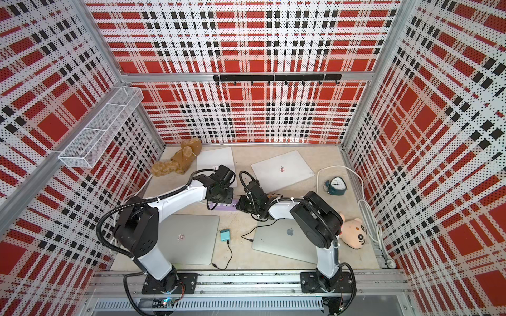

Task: Unplug the laptop charger
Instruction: Remove the plug from the socket.

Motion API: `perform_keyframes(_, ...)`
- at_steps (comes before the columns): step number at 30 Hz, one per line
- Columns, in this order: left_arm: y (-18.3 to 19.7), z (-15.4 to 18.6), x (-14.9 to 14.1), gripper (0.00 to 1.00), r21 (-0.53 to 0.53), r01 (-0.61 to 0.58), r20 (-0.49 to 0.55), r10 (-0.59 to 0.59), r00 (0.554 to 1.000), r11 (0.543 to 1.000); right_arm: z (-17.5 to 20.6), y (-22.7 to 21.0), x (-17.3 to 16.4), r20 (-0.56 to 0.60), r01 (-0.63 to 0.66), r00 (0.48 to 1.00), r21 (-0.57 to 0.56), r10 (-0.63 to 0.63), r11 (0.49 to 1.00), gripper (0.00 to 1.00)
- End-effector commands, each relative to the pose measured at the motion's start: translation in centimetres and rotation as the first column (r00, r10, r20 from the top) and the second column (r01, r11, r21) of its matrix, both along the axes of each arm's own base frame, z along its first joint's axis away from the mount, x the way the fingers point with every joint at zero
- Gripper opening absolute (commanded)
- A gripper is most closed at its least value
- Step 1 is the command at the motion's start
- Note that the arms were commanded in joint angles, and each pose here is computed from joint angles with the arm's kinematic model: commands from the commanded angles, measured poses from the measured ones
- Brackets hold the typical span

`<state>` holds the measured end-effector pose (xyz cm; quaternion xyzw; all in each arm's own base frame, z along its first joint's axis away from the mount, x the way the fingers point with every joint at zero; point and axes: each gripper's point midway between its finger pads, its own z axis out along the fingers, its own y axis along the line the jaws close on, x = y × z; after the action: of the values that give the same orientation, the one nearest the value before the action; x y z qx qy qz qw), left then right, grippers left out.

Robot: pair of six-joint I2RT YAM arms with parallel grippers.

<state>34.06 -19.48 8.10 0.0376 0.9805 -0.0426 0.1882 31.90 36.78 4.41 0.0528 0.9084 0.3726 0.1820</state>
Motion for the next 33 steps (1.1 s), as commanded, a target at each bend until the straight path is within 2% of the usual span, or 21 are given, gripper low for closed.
perform_keyframes(1,-2.7,3.3,0.8,0.14,-0.15,0.074,0.066,-0.064,0.996,0.986,-9.3,-6.3,-4.9,-0.222,-0.018,0.973,-0.317,-0.056,0.948,0.0)
perform_keyframes(7,-2.2,4.9,1.5,0.14,-0.196,0.071,0.082,-0.056,0.995,0.978,-7.4,-5.3,-4.9,-0.195,-0.05,0.981,-0.316,-0.014,0.948,0.0)
perform_keyframes(13,-1.4,5.6,2.4,0.14,-0.191,0.054,0.104,-0.034,0.994,0.98,-6.1,-4.1,-5.2,-0.173,-0.07,0.985,-0.274,0.022,0.959,0.0)
perform_keyframes(22,0.1,4.8,3.8,0.15,-0.157,0.028,0.096,-0.013,0.995,0.987,0.6,-1.8,-3.7,-0.068,-0.075,0.996,-0.154,0.065,0.985,0.0)
perform_keyframes(26,-0.1,4.5,4.5,0.15,-0.142,0.078,0.11,-0.062,0.992,0.987,2.8,-0.8,-3.4,-0.033,-0.09,0.996,-0.107,0.087,0.99,0.0)
perform_keyframes(33,-1.4,1.7,4.8,0.15,-0.165,0.108,0.054,-0.1,0.993,0.98,5.4,-1.0,-3.4,0.011,-0.082,0.997,-0.079,0.083,0.994,0.0)
